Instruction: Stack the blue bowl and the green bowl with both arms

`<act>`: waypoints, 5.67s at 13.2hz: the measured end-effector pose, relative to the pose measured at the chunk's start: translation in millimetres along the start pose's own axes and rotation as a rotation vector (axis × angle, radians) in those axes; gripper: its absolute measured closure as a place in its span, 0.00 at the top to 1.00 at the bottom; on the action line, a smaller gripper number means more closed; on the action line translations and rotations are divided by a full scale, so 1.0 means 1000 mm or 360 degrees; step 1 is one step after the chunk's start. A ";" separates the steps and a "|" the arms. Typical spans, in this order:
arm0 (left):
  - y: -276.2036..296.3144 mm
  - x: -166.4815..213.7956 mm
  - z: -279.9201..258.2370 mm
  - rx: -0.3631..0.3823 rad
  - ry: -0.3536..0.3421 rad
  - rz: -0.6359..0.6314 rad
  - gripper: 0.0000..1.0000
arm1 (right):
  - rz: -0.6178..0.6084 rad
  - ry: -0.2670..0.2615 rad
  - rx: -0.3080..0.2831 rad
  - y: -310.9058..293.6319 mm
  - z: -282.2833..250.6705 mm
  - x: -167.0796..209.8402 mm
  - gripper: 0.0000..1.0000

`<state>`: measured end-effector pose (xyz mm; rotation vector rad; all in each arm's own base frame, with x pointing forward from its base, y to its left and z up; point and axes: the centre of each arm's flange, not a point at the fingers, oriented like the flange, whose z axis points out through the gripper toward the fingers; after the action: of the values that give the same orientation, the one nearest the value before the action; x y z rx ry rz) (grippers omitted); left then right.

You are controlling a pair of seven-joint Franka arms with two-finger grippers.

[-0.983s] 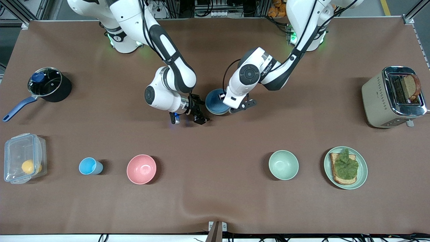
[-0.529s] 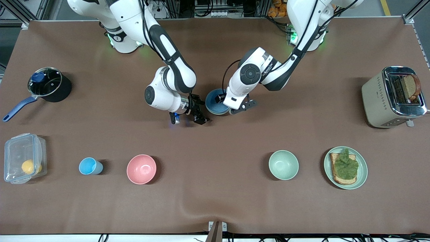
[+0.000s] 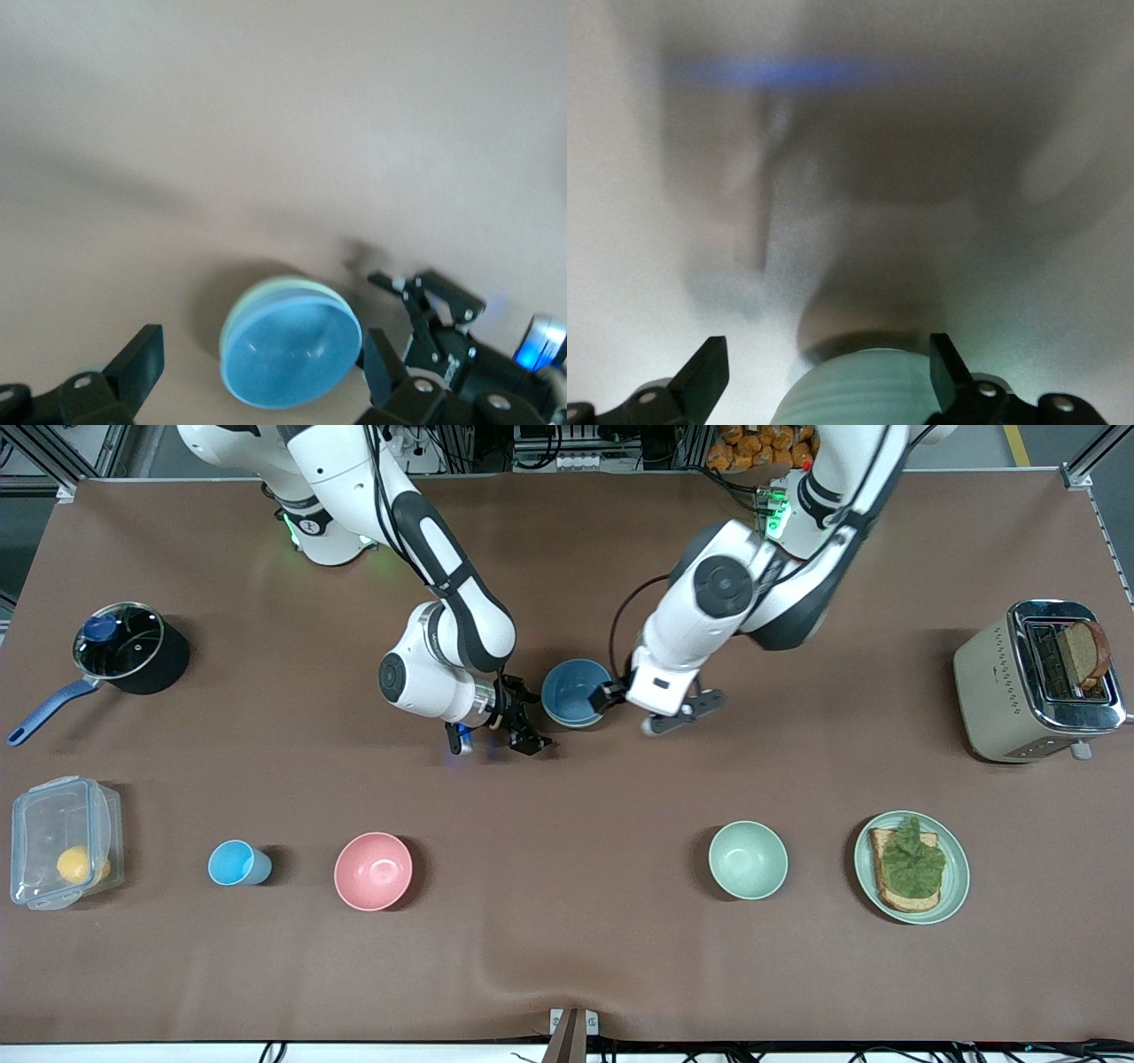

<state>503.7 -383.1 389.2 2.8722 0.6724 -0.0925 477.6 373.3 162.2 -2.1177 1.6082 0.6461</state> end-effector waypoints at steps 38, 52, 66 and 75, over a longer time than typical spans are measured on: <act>-0.221 0.131 -0.292 0.0268 0.0135 0.0593 1.00 | -0.1511 0.0643 -0.0560 -0.014 -0.597 0.092 1.00; -0.239 0.122 -0.285 0.0222 0.0175 0.0598 1.00 | -0.1880 0.0806 -0.0480 0.039 -0.649 0.076 1.00; -0.241 0.123 -0.289 0.0217 0.0187 0.0592 1.00 | -0.1984 0.0919 -0.0633 0.024 -0.628 0.039 1.00; -0.240 0.122 -0.290 0.0216 0.0191 0.0593 1.00 | -0.1977 0.0928 -0.0627 0.025 -0.631 0.040 1.00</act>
<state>511.1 -61.2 620.0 3.0967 0.1434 0.0918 538.1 -25.0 650.5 -3.1527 0.0485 -0.1213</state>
